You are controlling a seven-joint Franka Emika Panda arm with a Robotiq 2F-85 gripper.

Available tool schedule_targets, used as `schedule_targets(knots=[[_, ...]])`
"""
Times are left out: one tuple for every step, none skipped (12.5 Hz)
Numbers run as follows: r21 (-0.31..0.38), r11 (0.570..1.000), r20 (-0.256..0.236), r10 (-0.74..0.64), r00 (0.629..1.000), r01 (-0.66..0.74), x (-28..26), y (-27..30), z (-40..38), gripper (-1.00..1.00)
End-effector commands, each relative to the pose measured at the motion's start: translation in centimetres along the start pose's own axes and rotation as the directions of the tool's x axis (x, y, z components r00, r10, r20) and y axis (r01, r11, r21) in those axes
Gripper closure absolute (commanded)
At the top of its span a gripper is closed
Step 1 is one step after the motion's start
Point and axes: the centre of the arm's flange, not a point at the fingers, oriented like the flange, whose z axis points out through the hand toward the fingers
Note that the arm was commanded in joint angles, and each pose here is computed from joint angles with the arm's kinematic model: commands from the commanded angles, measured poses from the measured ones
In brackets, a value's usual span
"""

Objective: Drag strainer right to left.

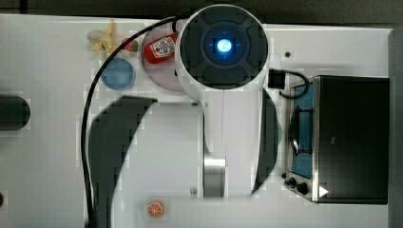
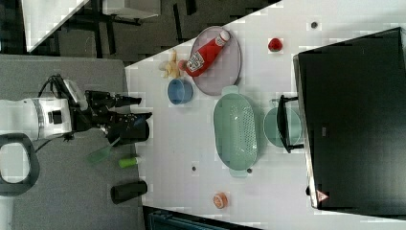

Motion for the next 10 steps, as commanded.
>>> schedule_targets(knots=[[-0.003,0.994,0.01,0.105,0.994,-0.105,-8.7,14.5,-8.1,-0.59],[-0.004,0.994,0.01,0.105,0.994,-0.105,-8.7,14.5,-8.1,-0.81],[-0.006,0.995,0.011,0.104,0.995,-0.104,-8.7,14.5,-8.0,-0.99],[-0.01,0.995,0.014,0.103,0.995,-0.103,-8.6,14.3,-7.7,-1.0],[-0.018,0.995,0.02,0.1,0.995,-0.1,-8.6,14.1,-7.1,-1.0],[-0.024,0.995,0.023,0.096,0.995,-0.095,-8.4,13.5,-6.2,-1.0],[-0.033,0.995,0.026,0.09,0.996,-0.089,-8.2,12.8,-4.8,-1.0],[-0.044,0.995,0.029,0.09,0.995,-0.089,-8.0,11.9,-3.1,-1.0],[-0.057,0.993,0.033,0.106,0.994,-0.104,-7.7,11.0,-1.0,-1.0],[-0.072,0.988,0.038,0.139,0.99,-0.136,-7.4,10.1,1.4,-1.0]])
